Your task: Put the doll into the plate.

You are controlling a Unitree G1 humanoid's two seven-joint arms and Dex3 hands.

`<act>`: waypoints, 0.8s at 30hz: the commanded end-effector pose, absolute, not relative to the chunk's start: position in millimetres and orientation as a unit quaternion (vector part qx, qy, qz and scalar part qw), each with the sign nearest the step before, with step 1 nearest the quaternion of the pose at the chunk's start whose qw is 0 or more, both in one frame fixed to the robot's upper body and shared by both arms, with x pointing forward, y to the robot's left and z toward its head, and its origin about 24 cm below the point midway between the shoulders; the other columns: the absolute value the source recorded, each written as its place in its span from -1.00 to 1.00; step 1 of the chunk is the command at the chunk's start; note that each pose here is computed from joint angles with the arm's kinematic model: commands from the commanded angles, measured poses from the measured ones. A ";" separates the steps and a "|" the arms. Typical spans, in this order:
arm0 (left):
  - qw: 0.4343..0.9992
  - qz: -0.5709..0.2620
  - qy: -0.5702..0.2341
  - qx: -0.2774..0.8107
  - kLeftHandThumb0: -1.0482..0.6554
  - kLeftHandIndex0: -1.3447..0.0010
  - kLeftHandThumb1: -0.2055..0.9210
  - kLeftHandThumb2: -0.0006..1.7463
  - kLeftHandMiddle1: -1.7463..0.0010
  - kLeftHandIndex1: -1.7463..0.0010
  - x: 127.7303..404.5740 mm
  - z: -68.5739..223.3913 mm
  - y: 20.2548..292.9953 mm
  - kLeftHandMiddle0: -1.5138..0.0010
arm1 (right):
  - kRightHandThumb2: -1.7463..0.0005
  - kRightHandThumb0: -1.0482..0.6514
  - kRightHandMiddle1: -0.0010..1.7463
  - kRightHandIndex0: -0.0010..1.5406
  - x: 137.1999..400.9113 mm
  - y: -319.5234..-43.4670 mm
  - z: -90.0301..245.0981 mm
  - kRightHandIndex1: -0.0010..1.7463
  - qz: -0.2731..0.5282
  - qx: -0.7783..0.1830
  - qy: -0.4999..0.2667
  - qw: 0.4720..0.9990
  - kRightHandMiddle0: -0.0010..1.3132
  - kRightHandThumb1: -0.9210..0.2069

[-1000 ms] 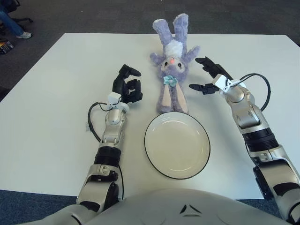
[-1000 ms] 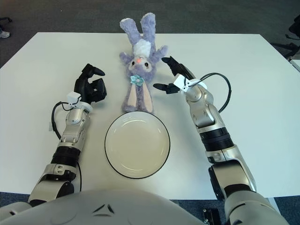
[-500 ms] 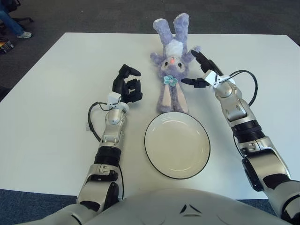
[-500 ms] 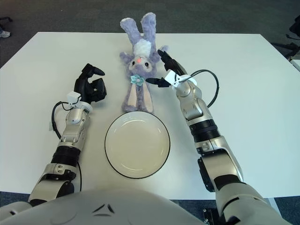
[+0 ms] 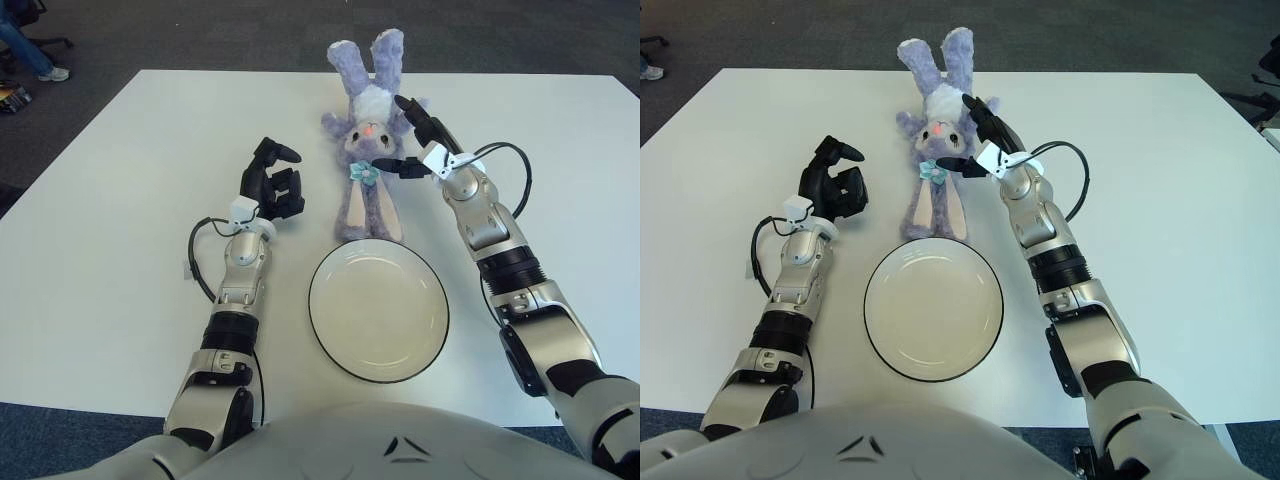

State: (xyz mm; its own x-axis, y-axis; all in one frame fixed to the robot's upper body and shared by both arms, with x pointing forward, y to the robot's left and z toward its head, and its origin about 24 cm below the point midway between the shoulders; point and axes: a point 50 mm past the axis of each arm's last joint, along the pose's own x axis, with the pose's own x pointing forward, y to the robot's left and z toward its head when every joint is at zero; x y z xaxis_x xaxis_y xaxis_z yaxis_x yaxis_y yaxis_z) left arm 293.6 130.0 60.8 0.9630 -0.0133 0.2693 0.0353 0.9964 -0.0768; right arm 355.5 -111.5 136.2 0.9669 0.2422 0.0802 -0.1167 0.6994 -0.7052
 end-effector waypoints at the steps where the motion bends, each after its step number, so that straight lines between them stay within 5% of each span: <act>1: 0.997 0.003 -0.062 -0.050 -0.26 0.33 0.29 0.22 -1.00 -1.00 274.2 21.3 135.2 -0.50 | 0.39 -0.82 -0.70 -0.93 362.0 -103.4 146.3 -0.97 0.089 -0.382 -0.086 0.916 -1.00 -0.38; 3: 0.997 0.004 -0.061 -0.049 -0.26 0.33 0.29 0.22 -1.00 -1.00 274.3 21.2 135.3 -0.50 | 0.40 -0.83 -0.68 -0.89 363.9 -100.2 147.7 -0.84 0.092 -0.392 -0.082 0.912 -1.00 -0.39; 5: 0.997 0.004 -0.061 -0.049 -0.26 0.33 0.29 0.22 -1.00 -1.00 274.0 20.9 134.8 -0.50 | 0.45 -0.87 -0.64 -0.96 365.2 -98.3 148.4 -0.41 0.094 -0.400 -0.079 0.908 -1.00 -0.44; 24: 0.997 0.005 -0.066 -0.047 -0.26 0.33 0.30 0.21 -1.00 -1.00 272.0 21.2 131.1 -0.49 | 0.51 -1.00 -0.53 -1.00 382.9 -89.9 138.0 0.55 0.109 -0.456 -0.031 0.883 -1.00 -0.57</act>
State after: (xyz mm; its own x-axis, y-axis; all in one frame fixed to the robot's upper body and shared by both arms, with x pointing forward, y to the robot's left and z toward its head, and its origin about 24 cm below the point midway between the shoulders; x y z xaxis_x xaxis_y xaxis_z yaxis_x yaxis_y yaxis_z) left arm 294.1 127.8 61.5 0.9616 -0.0138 0.2740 0.0372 0.9961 -0.0803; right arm 378.9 -94.4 134.0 0.9752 0.2173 -0.0425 -0.1635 0.5775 -0.7998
